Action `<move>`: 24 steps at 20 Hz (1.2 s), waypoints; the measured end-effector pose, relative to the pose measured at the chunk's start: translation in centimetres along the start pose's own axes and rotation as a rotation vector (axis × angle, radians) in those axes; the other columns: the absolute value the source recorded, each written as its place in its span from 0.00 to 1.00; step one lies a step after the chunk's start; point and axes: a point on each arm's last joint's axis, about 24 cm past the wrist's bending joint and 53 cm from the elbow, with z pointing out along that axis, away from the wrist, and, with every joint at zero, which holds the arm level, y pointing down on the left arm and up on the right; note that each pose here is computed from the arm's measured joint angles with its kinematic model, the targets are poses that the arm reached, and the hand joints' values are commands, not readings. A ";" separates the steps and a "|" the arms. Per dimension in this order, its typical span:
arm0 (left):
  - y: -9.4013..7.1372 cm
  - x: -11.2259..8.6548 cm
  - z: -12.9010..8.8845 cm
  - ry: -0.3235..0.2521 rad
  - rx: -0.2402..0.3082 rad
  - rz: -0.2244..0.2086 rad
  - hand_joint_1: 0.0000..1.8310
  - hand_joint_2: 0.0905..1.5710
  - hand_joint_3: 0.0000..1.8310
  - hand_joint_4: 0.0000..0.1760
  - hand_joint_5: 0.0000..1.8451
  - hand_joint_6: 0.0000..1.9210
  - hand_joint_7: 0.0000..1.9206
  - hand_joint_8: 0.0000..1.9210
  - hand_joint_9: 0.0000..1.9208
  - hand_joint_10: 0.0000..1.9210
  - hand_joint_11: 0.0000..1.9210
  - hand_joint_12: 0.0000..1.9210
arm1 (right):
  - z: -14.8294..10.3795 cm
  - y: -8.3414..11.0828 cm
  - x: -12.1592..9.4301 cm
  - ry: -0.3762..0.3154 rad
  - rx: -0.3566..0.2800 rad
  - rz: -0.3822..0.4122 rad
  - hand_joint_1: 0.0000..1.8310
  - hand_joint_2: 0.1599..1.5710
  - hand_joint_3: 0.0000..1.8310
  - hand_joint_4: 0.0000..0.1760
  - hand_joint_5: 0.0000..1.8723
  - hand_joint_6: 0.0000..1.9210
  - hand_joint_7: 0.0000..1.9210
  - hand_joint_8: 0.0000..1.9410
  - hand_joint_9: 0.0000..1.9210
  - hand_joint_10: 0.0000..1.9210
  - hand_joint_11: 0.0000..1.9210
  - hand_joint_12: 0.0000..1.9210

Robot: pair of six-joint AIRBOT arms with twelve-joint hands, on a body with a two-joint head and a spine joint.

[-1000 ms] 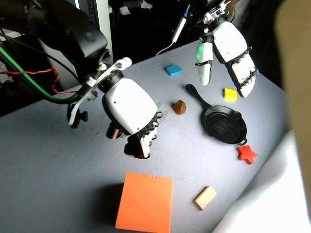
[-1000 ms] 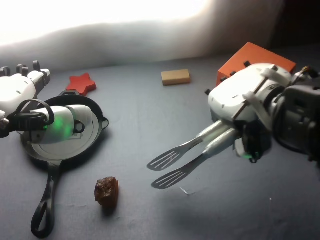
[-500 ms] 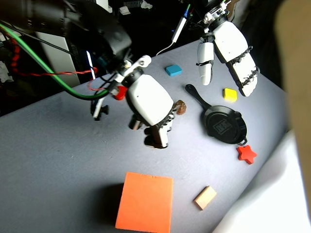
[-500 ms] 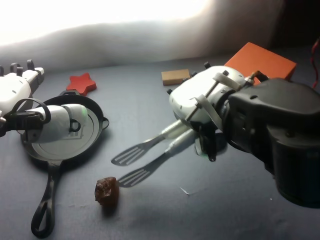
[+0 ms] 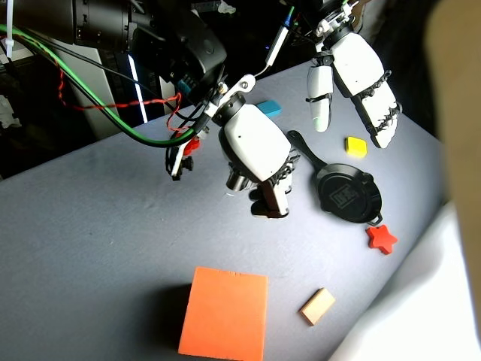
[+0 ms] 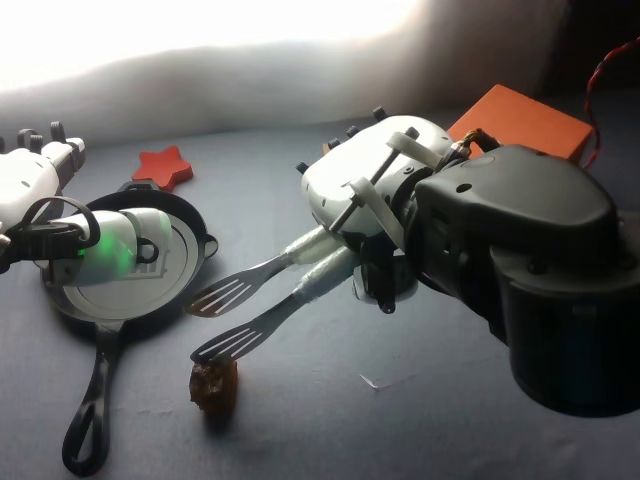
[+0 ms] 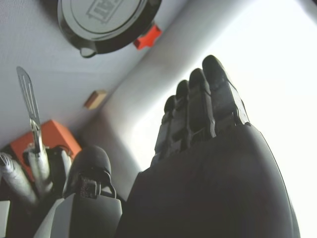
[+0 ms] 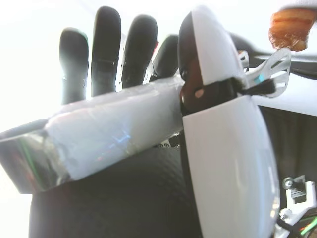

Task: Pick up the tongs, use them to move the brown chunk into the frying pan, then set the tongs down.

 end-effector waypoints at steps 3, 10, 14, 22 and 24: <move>0.1 0.1 0.0 0.001 -0.001 0.004 0.00 0.79 0.00 0.00 0.00 0.00 0.04 0.00 0.04 0.00 0.00 0.18 | 0.0 0.6 0.4 0.008 -0.008 0.003 0.61 0.74 0.00 0.00 0.43 0.65 0.50 0.26 0.40 0.46 0.24 0.82; 0.1 0.1 0.0 0.004 -0.004 0.002 0.00 0.79 0.00 0.00 0.00 0.00 0.04 0.00 0.05 0.00 0.00 0.20 | 0.0 2.7 0.6 -0.014 -0.058 -0.037 0.61 0.74 0.00 0.00 0.43 0.65 0.51 0.24 0.41 0.44 0.24 0.82; 0.4 -0.3 0.2 -0.014 -0.016 -0.007 0.00 0.80 0.00 0.00 0.00 0.00 0.04 0.00 0.04 0.00 0.00 0.18 | 0.7 2.0 1.9 0.009 -0.046 -0.040 0.61 0.74 0.00 0.00 0.43 0.65 0.52 0.24 0.41 0.44 0.24 0.82; 1.1 -1.8 0.4 -0.072 -0.042 -0.057 0.00 0.80 0.00 0.00 0.00 0.00 0.03 0.00 0.04 0.00 0.00 0.17 | 0.8 1.6 2.9 0.027 -0.041 -0.047 0.61 0.74 0.00 0.00 0.43 0.64 0.52 0.23 0.41 0.45 0.24 0.82; 1.3 -2.0 0.3 -0.082 -0.051 -0.060 0.00 0.80 0.00 0.00 0.00 0.00 0.04 0.00 0.04 0.00 0.00 0.19 | 0.8 1.6 2.8 0.022 -0.043 -0.055 0.61 0.74 0.00 0.00 0.43 0.65 0.51 0.23 0.41 0.46 0.24 0.82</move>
